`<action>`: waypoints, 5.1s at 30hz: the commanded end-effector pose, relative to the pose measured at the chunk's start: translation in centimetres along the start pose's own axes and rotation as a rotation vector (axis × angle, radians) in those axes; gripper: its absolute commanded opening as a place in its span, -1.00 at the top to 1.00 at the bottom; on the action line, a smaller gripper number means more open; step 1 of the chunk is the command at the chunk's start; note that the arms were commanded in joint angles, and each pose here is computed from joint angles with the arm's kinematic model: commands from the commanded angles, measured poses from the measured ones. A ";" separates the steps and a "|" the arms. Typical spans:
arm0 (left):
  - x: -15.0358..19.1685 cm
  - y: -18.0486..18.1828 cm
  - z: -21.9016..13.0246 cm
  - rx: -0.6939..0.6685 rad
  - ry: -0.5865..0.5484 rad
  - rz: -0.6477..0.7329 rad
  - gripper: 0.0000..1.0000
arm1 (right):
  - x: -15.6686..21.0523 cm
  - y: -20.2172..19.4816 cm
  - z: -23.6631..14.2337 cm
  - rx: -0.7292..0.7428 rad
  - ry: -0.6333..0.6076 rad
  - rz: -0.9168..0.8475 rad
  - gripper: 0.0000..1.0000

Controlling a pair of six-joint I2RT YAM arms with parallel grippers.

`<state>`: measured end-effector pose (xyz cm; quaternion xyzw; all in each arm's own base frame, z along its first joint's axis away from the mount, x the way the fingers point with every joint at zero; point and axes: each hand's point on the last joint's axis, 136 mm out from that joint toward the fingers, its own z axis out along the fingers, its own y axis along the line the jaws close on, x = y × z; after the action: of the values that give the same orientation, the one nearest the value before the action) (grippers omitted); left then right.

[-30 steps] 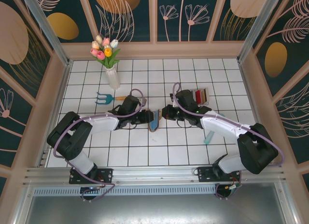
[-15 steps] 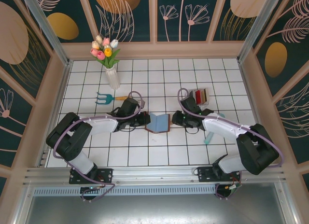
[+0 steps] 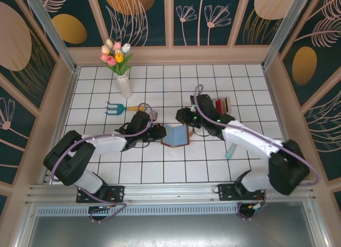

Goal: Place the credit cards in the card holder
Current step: Open the card holder at the center of the table, then move the storage box to the center of the table, then pick up the credit card from the storage box.

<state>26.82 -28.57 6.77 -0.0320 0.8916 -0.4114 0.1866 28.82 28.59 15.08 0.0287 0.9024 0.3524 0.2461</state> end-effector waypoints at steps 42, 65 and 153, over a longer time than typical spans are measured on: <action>-2.5 8.6 -19.9 -0.313 -0.792 -0.233 -0.17 | 15.9 -10.3 8.8 0.914 0.269 -0.468 -0.60; -7.8 -5.5 -6.3 -0.096 -0.332 0.114 -0.47 | -18.4 -18.7 -11.2 0.332 -0.308 0.121 -0.96; -6.6 0.1 8.8 -0.039 -0.009 -0.080 -0.28 | -8.0 -13.1 1.8 0.677 0.150 -0.466 -0.46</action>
<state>35.96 -33.36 4.18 -0.0763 0.8954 -0.4041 0.1709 38.11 18.26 8.59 -0.1121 0.9663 -0.0011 0.2317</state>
